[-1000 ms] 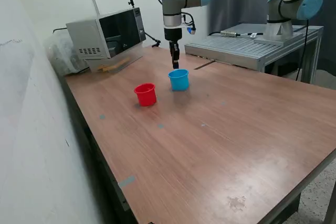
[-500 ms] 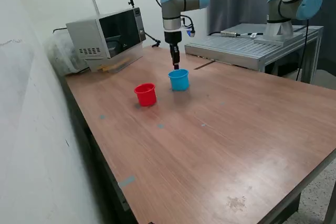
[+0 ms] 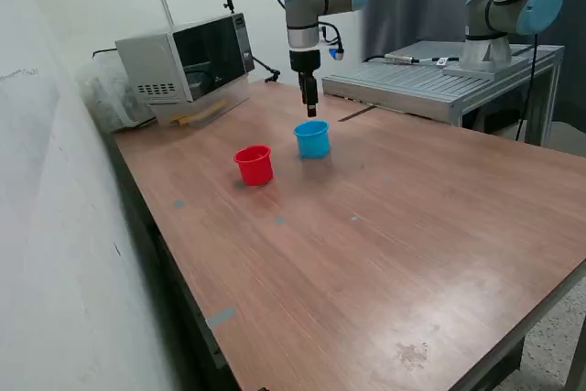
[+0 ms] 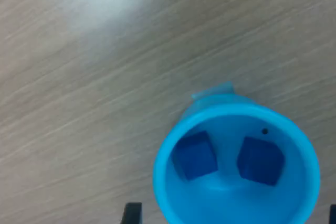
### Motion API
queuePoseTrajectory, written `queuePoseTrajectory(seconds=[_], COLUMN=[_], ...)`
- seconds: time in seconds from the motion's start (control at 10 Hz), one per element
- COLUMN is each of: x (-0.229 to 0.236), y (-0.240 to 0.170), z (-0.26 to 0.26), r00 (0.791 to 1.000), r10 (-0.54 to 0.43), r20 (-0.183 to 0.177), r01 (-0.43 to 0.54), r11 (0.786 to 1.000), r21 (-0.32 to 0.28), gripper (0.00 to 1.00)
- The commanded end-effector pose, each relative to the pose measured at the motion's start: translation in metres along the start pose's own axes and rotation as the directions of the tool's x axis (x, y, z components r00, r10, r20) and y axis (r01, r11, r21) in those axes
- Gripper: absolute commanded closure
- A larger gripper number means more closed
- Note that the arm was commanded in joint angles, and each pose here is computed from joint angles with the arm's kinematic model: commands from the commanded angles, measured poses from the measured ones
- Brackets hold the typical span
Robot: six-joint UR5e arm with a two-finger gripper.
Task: Place red objects in the red bin, and blue objects in the blue bin.
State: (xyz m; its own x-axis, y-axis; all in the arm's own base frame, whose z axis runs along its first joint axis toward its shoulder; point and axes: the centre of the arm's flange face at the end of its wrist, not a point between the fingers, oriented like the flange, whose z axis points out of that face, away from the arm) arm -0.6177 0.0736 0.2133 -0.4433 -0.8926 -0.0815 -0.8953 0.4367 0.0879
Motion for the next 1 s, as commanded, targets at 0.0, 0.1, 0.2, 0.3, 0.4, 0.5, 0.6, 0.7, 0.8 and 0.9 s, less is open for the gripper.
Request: queuePoseTrajectory(seconds=[0.0,0.1,0.2,0.3,0.4,0.5,0.6,0.7,0.8,0.9], x=[-0.006,0.001,0.027,0.047,0.071,0.094,0.108,0.106,0.102,0.098], y=[-0.029,-0.056,-0.087,-0.110,-0.138,-0.171,-0.207,-0.219,-0.225,-0.233], z=[-0.074,-0.115,-0.152,-0.168,-0.192,-0.222,-0.255,-0.267,-0.270,-0.268], r00=[0.999,0.998,0.991,0.982,0.968,0.951,0.931,0.930,0.929,0.926], r10=[-0.047,-0.070,-0.134,-0.187,-0.250,-0.308,-0.363,-0.365,-0.367,-0.376], r20=[-0.005,-0.010,-0.014,-0.017,-0.023,-0.033,-0.044,-0.046,-0.046,-0.041], r01=[0.046,0.069,0.133,0.186,0.248,0.303,0.352,0.353,0.357,0.371], r11=[0.998,0.996,0.989,0.982,0.966,0.946,0.922,0.921,0.923,0.924], r21=[-0.039,-0.056,-0.064,-0.040,-0.067,-0.117,-0.162,-0.165,-0.144,-0.095], gripper=[0.00,0.00,0.00,0.00,0.00,0.00,0.00,0.00,0.00,0.00])
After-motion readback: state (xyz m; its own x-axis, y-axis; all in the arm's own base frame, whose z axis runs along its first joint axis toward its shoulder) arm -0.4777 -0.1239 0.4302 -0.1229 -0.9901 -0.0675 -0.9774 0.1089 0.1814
